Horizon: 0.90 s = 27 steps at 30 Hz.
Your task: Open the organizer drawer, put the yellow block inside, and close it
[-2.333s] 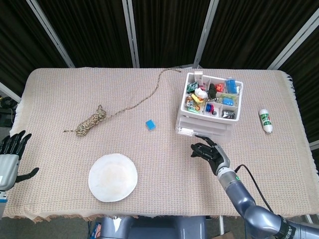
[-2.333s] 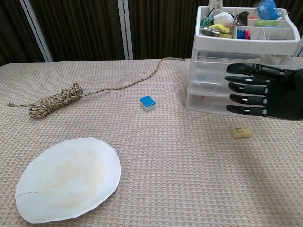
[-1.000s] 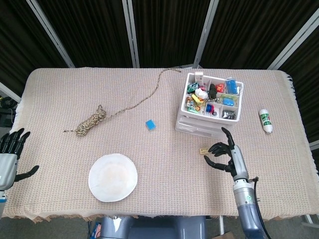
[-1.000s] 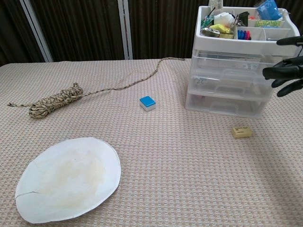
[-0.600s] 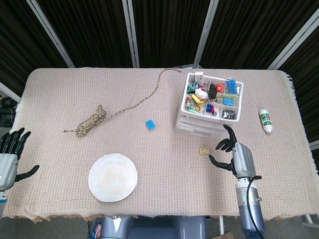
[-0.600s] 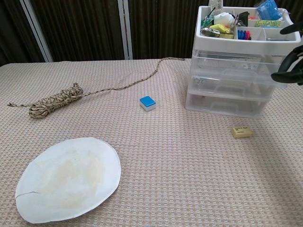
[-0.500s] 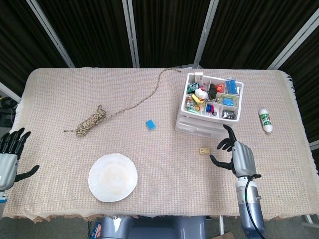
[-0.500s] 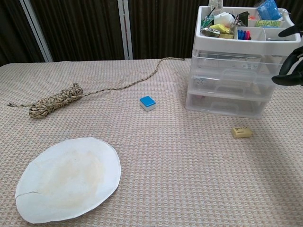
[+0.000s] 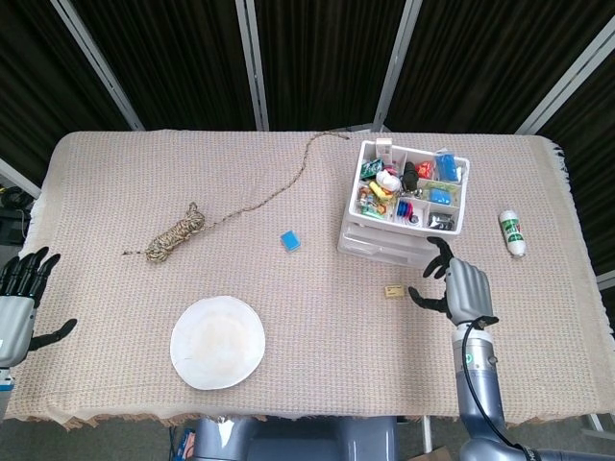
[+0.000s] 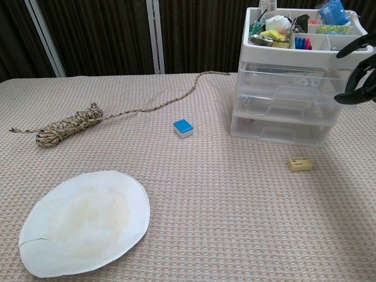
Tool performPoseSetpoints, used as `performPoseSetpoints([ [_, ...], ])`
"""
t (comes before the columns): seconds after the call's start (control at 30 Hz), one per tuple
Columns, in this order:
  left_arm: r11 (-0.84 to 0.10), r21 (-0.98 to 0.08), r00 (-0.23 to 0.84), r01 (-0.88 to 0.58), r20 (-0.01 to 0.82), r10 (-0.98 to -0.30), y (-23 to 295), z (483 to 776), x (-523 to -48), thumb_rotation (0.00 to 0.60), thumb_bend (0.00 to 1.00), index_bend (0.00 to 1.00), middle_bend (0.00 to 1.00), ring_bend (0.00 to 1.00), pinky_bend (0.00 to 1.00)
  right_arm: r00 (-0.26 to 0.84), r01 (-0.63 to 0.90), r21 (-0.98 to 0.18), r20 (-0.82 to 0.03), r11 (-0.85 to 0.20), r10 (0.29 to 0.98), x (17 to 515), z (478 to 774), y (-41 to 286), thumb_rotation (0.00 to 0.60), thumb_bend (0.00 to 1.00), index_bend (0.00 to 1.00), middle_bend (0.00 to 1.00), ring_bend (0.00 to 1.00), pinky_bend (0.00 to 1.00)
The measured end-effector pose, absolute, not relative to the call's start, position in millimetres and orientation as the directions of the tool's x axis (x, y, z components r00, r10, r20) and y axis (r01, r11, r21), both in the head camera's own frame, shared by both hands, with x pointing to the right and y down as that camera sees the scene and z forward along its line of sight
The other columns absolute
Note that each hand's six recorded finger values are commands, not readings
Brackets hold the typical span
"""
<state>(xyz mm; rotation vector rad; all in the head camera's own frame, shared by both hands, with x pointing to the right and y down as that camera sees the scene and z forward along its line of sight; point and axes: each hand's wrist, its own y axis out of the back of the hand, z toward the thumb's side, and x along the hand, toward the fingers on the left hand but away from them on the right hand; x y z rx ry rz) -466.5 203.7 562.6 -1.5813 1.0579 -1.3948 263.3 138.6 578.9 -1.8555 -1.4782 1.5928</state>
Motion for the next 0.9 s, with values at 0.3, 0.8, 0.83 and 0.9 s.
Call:
performPoseSetpoints([
  [0.3,-0.367,-0.925,0.058,-0.098,0.363,-0.93,204,563,-467,0.6,0.21,0.02,0.0,0.0,0.0,-0.138,0.489,-0.737,-0.593,-0.467,0.793,261,585,137,0.6,0.16,0.26,0.49,0.44,0.42],
  [0.8,-0.374,-0.921,0.057,-0.105,0.37,-0.927,204,563,-467,0.6,0.21,0.02,0.0,0.0,0.0,-0.142,0.471,-0.737,-0.605,-0.484,0.783,259,593,137,0.6,0.16,0.34,0.49,0.44,0.42],
  [0.83,-0.375,-0.921,0.058,-0.105,0.371,-0.927,204,563,-467,0.6,0.21,0.02,0.0,0.0,0.0,-0.141,0.471,-0.737,-0.606,-0.485,0.783,258,593,137,0.6,0.16,0.35,0.49,0.44,0.42],
  [0.9,-0.376,-0.92,0.057,-0.106,0.372,-0.926,204,563,-467,0.6,0.21,0.02,0.0,0.0,0.0,-0.139,0.471,-0.736,-0.606,-0.485,0.784,258,593,137,0.6,0.16,0.36,0.49,0.45,0.42],
])
